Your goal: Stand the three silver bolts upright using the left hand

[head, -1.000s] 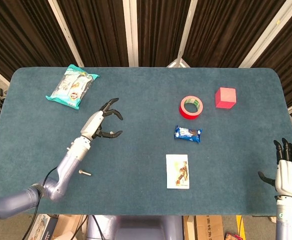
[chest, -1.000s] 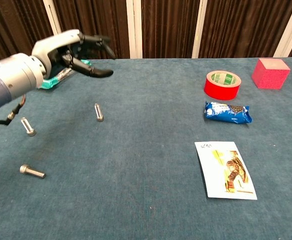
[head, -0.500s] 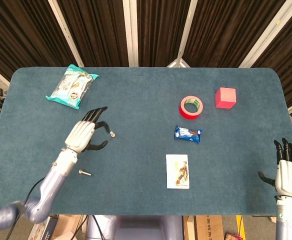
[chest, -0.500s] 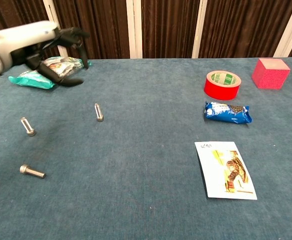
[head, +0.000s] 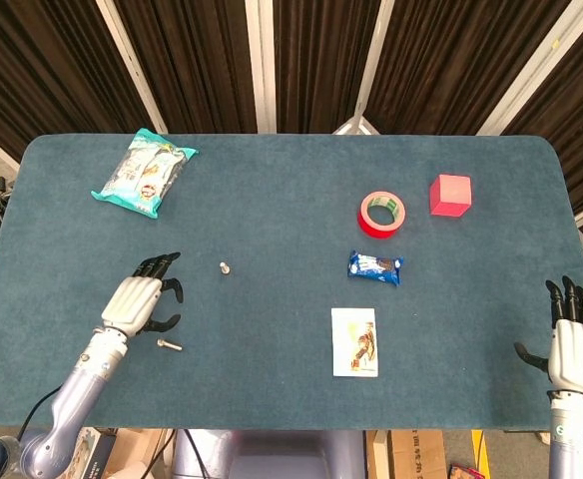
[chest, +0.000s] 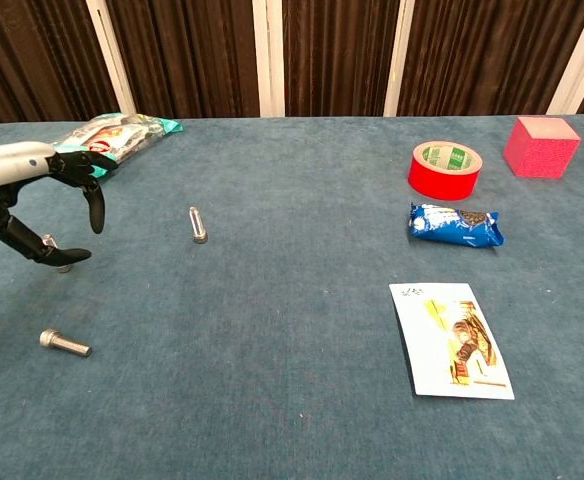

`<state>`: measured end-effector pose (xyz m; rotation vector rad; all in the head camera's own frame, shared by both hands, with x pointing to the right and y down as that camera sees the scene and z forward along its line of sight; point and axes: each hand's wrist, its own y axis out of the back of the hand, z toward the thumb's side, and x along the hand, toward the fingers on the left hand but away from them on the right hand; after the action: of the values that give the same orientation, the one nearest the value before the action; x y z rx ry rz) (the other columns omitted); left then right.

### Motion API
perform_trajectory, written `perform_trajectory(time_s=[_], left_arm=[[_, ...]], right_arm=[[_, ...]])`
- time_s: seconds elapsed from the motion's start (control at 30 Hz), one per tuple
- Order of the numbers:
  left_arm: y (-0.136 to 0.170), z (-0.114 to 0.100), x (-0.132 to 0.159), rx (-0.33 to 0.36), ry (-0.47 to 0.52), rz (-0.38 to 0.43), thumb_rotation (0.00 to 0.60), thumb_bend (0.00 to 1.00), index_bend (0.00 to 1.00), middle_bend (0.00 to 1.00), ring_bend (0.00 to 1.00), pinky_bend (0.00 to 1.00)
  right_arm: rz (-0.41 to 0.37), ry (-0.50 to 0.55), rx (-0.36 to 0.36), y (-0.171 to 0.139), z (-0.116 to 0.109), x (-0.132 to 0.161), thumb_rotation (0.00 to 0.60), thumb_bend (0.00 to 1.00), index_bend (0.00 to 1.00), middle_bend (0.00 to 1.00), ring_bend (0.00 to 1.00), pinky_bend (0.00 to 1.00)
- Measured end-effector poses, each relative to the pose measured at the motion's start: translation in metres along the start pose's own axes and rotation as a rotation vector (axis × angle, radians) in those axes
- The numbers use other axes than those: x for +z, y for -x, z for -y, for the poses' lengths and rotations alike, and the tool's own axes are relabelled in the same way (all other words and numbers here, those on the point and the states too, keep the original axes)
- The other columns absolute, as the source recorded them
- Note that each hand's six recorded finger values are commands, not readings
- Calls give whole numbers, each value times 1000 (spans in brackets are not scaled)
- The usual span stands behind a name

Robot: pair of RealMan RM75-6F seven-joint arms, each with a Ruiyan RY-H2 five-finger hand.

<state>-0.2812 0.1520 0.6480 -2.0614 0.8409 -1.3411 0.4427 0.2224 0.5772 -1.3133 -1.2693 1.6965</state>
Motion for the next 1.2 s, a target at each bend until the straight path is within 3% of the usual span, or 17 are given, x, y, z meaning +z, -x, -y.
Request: perform_trajectory(time_s=[0.17,0.4,0.83,1.2], left_arm=[[1,9,5,-1,-69,39,600,441,526,6,0,0],[7,29,0,-61,-115,36,600,432,521,3,0,0],[16,38,1,-165,-195,51,600,394,498,0,0,0],[17,43,1,-179,-339,75,600,397,514,0,0,0]], right_arm=[[0,8,-4,0,-2,0,600,0,120,37,0,0],[5,21,-11,0,-6,-3,600,0,120,37,0,0],[7,23,-6,0,-6,-3,600,0,120,37,0,0],[12,27,-3,0,-7,-4,600,0,120,38,0,0]])
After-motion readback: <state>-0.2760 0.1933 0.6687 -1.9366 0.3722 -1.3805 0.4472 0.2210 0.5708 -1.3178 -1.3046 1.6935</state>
